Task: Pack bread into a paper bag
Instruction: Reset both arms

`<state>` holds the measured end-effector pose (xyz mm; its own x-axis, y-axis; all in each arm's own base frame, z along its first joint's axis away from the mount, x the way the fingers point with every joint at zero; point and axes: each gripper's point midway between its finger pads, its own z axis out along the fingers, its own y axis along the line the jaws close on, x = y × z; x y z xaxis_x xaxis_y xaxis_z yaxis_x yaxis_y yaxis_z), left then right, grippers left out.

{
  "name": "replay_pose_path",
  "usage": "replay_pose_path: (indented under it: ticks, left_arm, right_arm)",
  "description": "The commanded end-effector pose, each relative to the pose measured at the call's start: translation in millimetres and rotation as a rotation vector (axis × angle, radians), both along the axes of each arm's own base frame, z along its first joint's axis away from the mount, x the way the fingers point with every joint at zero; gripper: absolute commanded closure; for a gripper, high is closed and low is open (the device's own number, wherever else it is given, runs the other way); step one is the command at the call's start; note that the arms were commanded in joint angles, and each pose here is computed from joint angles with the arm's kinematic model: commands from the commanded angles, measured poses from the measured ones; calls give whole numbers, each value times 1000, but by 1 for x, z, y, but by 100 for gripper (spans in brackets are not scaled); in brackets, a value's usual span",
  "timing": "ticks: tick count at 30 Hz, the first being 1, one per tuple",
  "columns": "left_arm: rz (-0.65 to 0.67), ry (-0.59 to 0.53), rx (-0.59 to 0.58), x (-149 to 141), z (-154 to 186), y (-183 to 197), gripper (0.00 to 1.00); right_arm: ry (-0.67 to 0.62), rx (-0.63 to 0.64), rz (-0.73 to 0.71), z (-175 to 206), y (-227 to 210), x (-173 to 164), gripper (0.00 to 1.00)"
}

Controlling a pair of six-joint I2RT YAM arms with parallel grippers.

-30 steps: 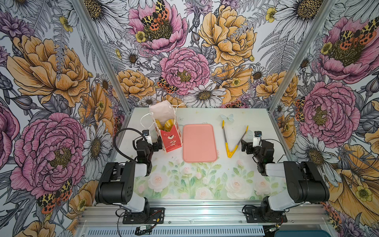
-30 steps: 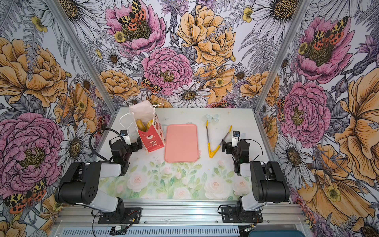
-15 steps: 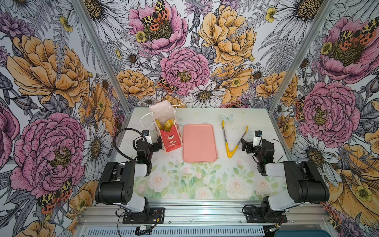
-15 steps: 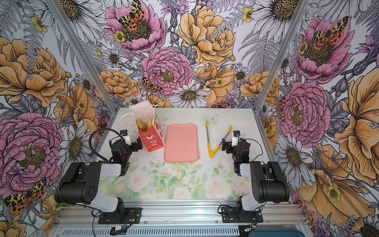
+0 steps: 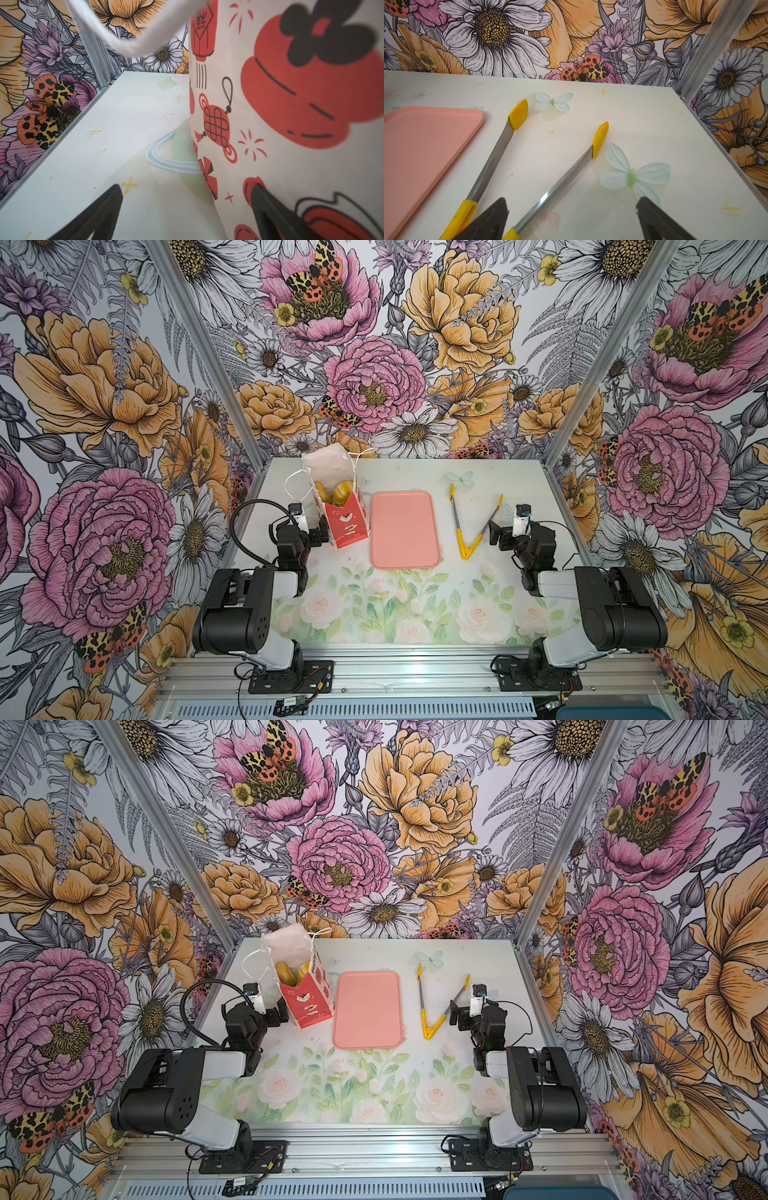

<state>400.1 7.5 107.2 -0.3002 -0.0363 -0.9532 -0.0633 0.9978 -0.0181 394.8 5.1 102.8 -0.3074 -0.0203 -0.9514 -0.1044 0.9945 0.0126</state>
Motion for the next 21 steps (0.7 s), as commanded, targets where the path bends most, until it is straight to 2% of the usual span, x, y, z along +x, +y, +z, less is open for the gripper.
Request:
replay_pose_path:
  ticks: [1, 17, 21]
  left_arm:
    - [18, -36, 8, 2, 7, 5, 1]
    - [17, -34, 8, 2, 7, 4, 1]
    - [17, -35, 8, 2, 7, 4, 1]
  right_arm:
    - [-29, 4, 0, 8, -2, 5, 1]
    - [-28, 5, 0, 8, -2, 5, 1]
    - [-15, 11, -85, 7, -16, 8, 1]
